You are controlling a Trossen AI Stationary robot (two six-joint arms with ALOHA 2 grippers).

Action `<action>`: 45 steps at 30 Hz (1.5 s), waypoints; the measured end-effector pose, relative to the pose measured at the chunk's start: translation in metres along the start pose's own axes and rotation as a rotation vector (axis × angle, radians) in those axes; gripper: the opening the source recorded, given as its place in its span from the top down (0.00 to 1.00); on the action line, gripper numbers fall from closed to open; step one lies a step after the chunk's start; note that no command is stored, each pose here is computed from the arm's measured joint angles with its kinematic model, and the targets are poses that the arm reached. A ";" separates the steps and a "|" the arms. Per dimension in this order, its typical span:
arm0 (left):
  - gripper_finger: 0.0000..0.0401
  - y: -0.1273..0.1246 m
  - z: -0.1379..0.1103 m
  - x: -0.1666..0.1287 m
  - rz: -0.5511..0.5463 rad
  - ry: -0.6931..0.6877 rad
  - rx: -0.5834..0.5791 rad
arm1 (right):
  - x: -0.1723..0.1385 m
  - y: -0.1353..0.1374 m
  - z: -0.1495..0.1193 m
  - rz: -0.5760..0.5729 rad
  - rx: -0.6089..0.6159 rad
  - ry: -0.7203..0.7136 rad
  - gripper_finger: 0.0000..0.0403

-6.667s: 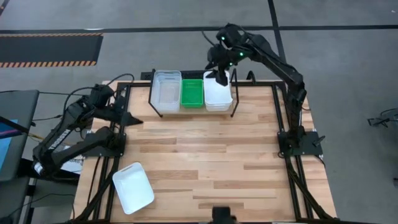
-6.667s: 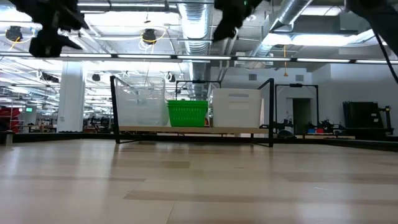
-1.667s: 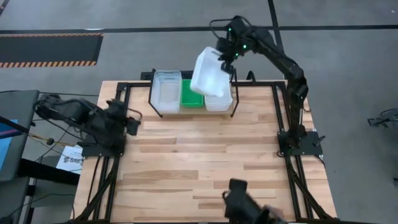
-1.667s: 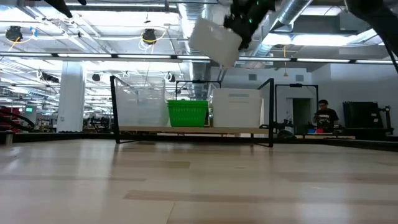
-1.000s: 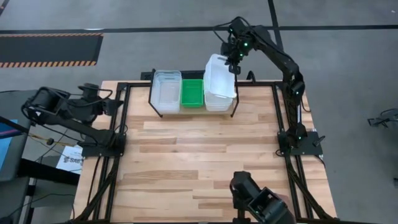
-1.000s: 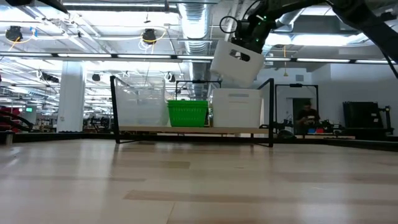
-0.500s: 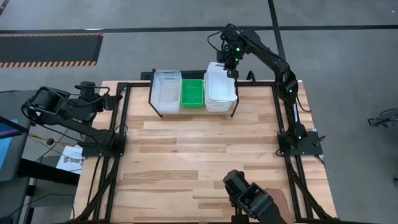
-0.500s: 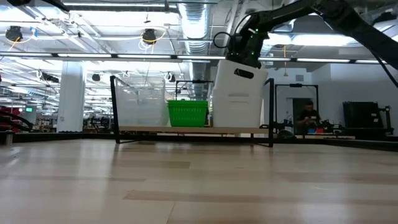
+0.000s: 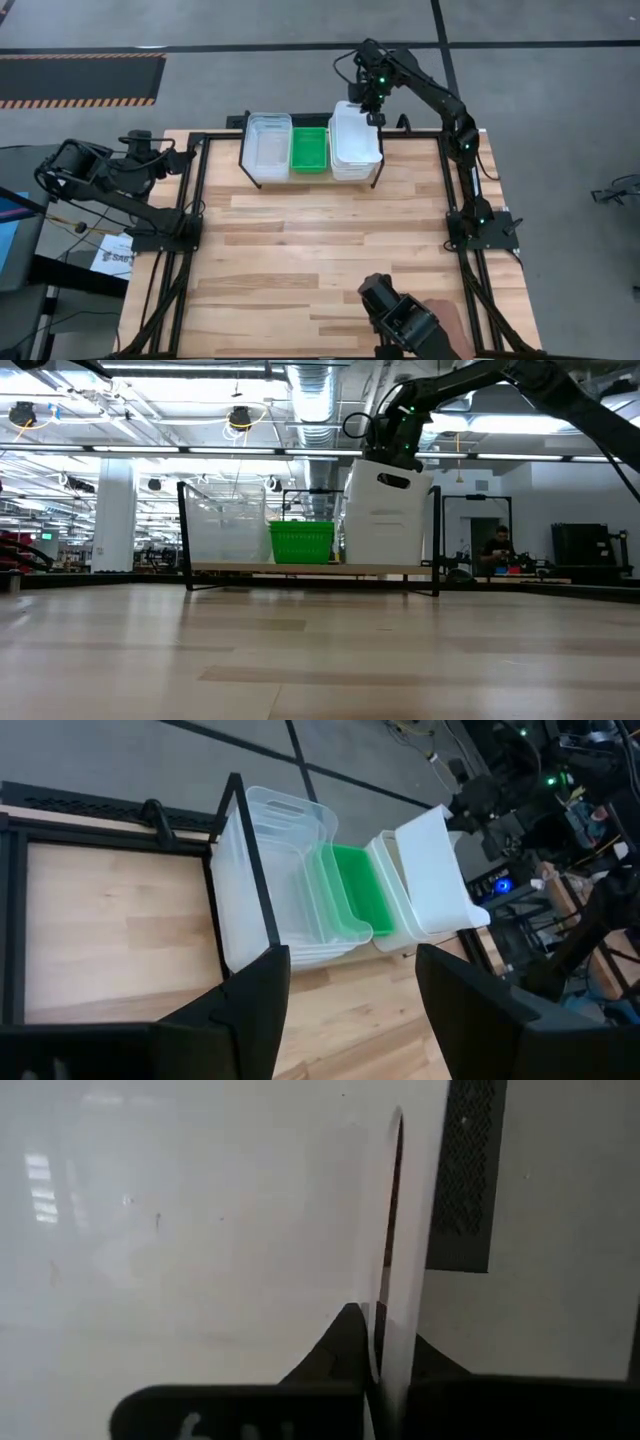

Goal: Stack baskets on shelf by color
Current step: Stack the white bin on top of the white bins on the shelf, then return to Home Position

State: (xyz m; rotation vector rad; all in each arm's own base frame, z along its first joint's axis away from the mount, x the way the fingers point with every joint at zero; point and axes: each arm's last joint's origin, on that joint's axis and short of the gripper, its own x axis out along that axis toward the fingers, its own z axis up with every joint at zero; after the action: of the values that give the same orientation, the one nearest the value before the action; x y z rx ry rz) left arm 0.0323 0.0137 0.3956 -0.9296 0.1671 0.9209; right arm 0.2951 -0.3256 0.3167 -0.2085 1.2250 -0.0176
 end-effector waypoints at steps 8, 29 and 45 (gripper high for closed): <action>0.49 0.000 0.000 0.000 0.000 0.000 0.000 | 0.000 -0.001 0.000 -0.033 -0.013 0.030 0.85; 0.49 -0.022 0.010 -0.003 -0.124 -0.219 -0.034 | -0.093 0.011 0.015 -0.270 0.145 -0.267 0.55; 0.49 -0.059 0.021 -0.007 -0.122 -0.467 0.272 | -0.237 0.141 0.006 -0.014 0.303 -0.662 0.56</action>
State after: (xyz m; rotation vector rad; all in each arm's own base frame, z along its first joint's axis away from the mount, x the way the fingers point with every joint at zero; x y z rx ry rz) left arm 0.0668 0.0099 0.4481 -0.4518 -0.1596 0.9500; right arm 0.2062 -0.1570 0.5156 0.0460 0.5492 -0.1349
